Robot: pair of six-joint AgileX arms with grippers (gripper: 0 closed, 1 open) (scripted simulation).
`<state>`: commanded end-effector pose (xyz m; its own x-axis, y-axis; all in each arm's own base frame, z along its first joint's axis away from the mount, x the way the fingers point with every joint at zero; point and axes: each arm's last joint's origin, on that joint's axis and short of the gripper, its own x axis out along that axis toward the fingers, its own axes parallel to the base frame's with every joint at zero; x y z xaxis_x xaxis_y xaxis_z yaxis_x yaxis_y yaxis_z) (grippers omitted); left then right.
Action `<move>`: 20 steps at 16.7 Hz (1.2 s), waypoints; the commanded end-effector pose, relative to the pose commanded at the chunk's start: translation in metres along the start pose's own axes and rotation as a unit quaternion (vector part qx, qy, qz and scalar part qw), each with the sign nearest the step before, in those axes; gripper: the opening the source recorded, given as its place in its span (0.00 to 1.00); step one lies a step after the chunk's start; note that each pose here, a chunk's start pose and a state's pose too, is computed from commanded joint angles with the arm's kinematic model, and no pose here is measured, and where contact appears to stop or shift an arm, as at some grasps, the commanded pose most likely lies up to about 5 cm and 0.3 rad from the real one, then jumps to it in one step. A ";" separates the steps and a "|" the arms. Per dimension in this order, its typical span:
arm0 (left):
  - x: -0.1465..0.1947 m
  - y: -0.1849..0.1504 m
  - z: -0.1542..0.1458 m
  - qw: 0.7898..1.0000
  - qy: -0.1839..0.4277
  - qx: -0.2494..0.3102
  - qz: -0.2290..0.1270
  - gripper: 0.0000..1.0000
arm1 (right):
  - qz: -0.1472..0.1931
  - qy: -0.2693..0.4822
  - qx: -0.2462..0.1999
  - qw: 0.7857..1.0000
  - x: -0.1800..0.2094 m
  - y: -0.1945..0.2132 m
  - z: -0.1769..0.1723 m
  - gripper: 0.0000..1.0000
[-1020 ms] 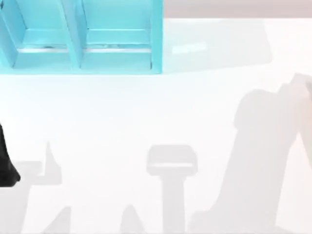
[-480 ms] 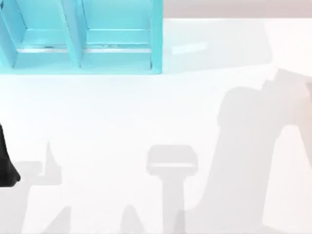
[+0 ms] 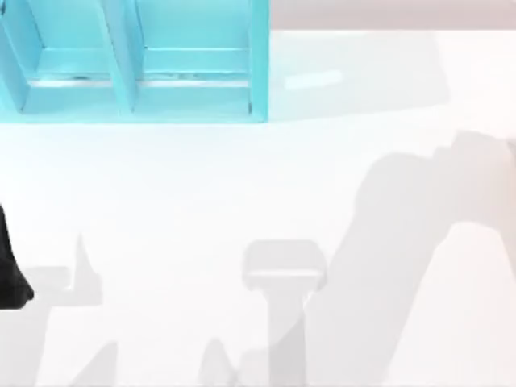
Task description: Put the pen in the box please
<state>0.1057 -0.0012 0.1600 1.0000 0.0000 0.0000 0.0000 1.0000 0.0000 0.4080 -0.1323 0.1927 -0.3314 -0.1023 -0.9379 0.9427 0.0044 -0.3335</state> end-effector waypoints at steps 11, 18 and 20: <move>0.000 0.000 0.000 1.000 0.000 0.000 0.000 1.00 | -0.010 0.032 0.008 0.999 0.027 -0.031 0.027 0.08; 0.000 0.000 0.000 1.000 0.000 0.000 0.000 1.00 | -0.010 0.032 0.008 0.999 0.027 -0.031 0.027 0.60; 0.000 0.000 0.000 1.000 0.000 0.000 0.000 1.00 | -0.010 0.032 0.008 0.999 0.027 -0.031 0.027 0.75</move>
<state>0.1057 -0.0012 0.1600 1.0000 0.0000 0.0000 0.0000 1.0000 0.0000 0.3711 -0.1623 0.1799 -0.3523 -0.0383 -0.9351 0.9359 -0.0136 -0.3520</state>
